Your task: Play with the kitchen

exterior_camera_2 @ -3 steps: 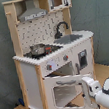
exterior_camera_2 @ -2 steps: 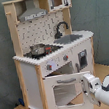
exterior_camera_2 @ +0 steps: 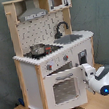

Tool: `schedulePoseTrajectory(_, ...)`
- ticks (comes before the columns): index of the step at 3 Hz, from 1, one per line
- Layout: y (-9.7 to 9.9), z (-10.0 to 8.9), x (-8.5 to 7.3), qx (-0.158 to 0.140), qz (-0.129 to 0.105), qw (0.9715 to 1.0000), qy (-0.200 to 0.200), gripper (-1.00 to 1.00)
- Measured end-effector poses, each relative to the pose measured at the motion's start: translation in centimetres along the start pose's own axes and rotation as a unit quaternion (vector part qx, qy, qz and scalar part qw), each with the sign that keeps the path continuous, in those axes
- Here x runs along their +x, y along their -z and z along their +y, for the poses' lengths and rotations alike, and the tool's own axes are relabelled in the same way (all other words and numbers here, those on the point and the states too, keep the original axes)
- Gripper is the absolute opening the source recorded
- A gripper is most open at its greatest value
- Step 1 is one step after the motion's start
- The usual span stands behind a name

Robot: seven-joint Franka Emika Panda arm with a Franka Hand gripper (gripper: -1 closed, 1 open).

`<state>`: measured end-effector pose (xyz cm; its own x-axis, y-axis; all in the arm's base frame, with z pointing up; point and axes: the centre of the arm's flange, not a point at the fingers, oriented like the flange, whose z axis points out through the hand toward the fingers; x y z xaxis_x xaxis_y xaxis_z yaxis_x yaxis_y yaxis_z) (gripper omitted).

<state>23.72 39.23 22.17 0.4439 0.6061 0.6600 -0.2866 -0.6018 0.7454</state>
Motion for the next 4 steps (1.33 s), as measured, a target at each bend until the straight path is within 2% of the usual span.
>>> schedulePoseTrajectory(1,-3.3,-0.2,0.5,0.002,-0.020,0.9998,-0.004,1.00)
schedulePoseTrajectory(2,-5.7,-0.6,1.5,0.016,-0.023,0.9996,-0.006,1.00)
schedulePoseTrajectory(4,-7.8,-1.7,5.0,0.061,-0.005,0.9981,-0.007,1.00)
